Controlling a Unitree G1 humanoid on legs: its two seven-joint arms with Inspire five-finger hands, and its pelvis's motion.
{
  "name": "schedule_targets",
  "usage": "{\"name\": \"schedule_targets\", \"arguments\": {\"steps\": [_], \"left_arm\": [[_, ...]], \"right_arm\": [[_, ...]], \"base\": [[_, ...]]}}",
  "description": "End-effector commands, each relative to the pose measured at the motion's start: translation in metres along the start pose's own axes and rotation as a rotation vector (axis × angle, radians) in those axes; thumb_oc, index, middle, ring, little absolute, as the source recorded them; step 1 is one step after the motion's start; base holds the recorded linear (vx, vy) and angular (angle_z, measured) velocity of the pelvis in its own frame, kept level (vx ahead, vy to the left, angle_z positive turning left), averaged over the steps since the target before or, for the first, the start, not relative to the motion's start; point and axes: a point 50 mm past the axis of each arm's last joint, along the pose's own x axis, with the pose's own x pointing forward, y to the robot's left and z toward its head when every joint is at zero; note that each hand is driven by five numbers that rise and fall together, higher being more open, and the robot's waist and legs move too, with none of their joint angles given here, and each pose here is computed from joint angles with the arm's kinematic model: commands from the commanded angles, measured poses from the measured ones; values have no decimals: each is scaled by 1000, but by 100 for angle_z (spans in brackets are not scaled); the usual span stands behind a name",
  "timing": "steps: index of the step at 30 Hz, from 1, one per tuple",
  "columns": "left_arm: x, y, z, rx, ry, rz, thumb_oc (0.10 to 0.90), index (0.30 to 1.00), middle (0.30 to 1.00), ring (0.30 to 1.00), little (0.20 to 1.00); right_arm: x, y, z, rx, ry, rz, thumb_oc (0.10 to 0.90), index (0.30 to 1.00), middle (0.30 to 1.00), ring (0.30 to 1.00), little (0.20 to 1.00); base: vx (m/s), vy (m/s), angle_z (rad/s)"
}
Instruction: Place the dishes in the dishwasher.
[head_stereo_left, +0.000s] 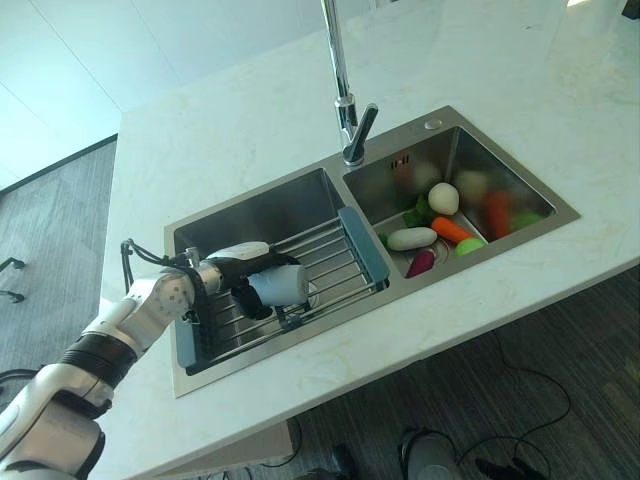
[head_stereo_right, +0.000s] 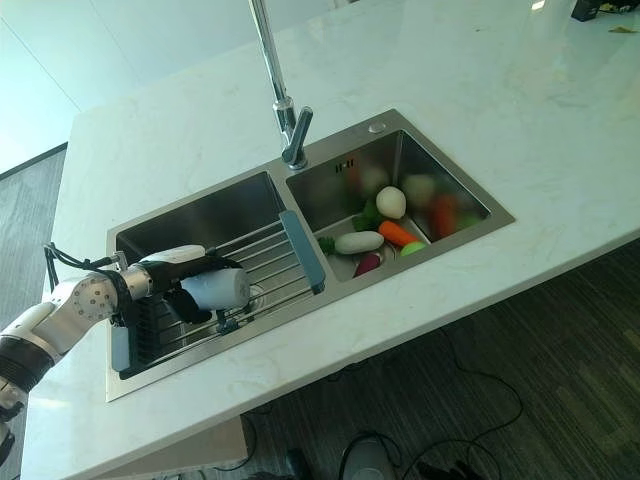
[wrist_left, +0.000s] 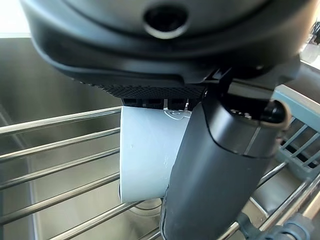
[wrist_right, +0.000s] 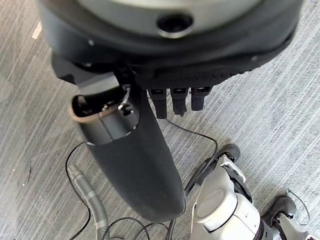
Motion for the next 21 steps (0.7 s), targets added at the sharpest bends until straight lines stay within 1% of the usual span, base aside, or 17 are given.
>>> {"name": "schedule_targets", "arguments": {"steps": [1,10,15,19,21], "left_arm": [[-5,28,-2,24,12,145,400,300,300,300,300],[-4,21,1,70,-15,85,400,300,300,300,300],[-5,34,4,126,-26,169,400,300,300,300,300],[-8,42,14,118,-100,179,400,300,300,300,300],[-14,58,22,149,-124,255,400,300,300,300,300]], "right_arm": [[0,-6,11,-32,-62,-1,800,900,900,900,900],[0,-5,14,-43,-71,0,800,900,900,900,900],[0,-3,14,-44,-73,6,800,900,900,900,900],[1,-2,14,-43,-71,7,800,900,900,900,900],[1,-2,14,-39,-67,5,800,900,900,900,900]], "base": [[-30,6,0],[-12,2,0],[-43,-5,2],[-55,-3,11],[-86,-2,9]]}}
